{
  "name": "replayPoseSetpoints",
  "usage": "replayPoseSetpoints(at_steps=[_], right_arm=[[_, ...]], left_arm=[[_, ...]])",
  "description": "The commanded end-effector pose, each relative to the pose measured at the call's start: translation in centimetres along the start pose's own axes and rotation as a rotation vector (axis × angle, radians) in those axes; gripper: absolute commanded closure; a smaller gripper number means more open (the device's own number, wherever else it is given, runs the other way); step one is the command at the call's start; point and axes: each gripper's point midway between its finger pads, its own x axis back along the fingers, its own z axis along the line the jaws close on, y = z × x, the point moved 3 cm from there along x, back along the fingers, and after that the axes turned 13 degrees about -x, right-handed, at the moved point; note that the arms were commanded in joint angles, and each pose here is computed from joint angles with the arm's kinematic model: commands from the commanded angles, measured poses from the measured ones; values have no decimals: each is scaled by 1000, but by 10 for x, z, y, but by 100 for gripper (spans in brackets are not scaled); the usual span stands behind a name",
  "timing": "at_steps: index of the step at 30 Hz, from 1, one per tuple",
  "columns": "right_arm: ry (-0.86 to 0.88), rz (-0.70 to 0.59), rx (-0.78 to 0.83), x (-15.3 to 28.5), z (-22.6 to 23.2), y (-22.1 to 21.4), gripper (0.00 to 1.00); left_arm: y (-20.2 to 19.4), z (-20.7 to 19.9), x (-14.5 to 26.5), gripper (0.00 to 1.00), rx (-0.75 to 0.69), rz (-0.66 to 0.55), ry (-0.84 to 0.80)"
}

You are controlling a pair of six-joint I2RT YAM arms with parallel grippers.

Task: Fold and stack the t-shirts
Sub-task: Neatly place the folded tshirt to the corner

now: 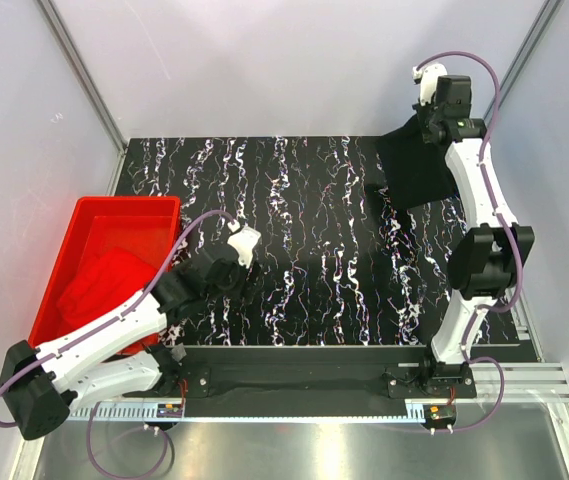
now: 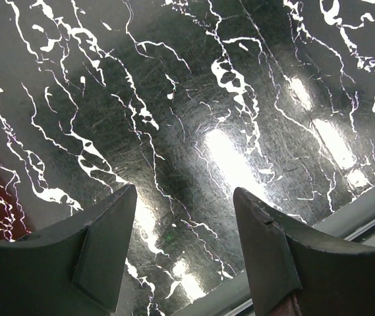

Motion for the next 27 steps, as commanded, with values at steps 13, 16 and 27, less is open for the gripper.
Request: replayPoseSetpoints(at_steps=[13, 16, 27], right_arm=[[-143, -138, 82, -50, -21, 26, 100], [-142, -137, 84, -52, -23, 31, 100], [-152, -160, 74, -50, -28, 40, 100]], left_arm=[[11, 2, 1, 34, -6, -37, 1], [11, 3, -1, 34, -7, -32, 5], [12, 3, -3, 34, -2, -31, 1]])
